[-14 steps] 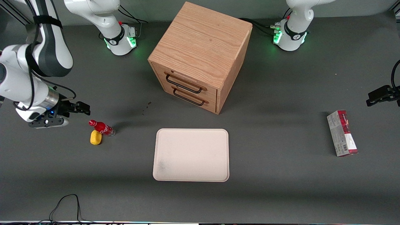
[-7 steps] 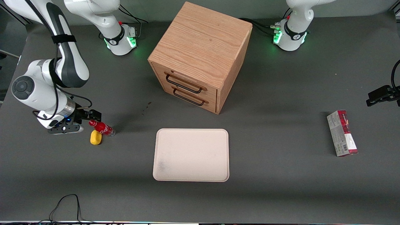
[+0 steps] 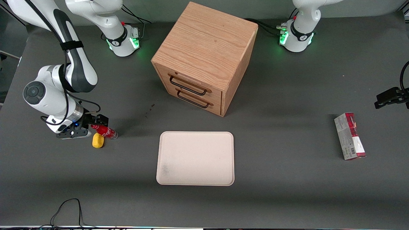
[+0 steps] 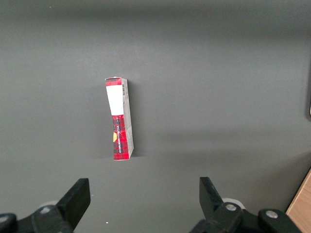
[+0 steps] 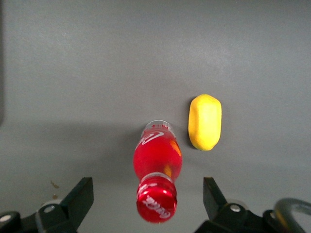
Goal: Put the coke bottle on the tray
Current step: 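Move the open right gripper down over the red Coca-Cola bottle, then close the right gripper on the bottle and lift it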
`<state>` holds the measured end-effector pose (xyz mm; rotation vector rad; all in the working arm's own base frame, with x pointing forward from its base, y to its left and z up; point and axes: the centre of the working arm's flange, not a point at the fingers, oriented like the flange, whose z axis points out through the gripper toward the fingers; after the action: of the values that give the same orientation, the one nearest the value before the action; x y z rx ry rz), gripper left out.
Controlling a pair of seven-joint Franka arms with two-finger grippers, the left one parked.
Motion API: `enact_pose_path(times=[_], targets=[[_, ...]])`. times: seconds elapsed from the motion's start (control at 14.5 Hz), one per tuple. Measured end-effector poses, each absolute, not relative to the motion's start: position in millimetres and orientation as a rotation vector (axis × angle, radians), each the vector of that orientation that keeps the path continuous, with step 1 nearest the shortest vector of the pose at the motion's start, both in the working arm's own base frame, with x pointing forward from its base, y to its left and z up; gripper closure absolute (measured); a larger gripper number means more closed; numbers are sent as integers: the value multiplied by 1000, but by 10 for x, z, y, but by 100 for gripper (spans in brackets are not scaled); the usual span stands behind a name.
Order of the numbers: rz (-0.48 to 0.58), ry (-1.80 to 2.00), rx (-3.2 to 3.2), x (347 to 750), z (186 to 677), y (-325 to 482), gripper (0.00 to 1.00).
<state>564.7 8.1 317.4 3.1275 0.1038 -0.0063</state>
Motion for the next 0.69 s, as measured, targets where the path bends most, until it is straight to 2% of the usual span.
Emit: enact_pose_path(times=[0.28,0.35,0.48,0.55,0.62,0.69], targets=[[-10,100,3127,5651,3152,66,1],[-9,99,3127,5651,3153,65,5],[-9,99,3127,5651,3153,63,28],[-9,99,3127,5651,3153,62,36],[-9,99,3127,5652,3153,62,51],[-9,98,3127,5653,3155,59,61]])
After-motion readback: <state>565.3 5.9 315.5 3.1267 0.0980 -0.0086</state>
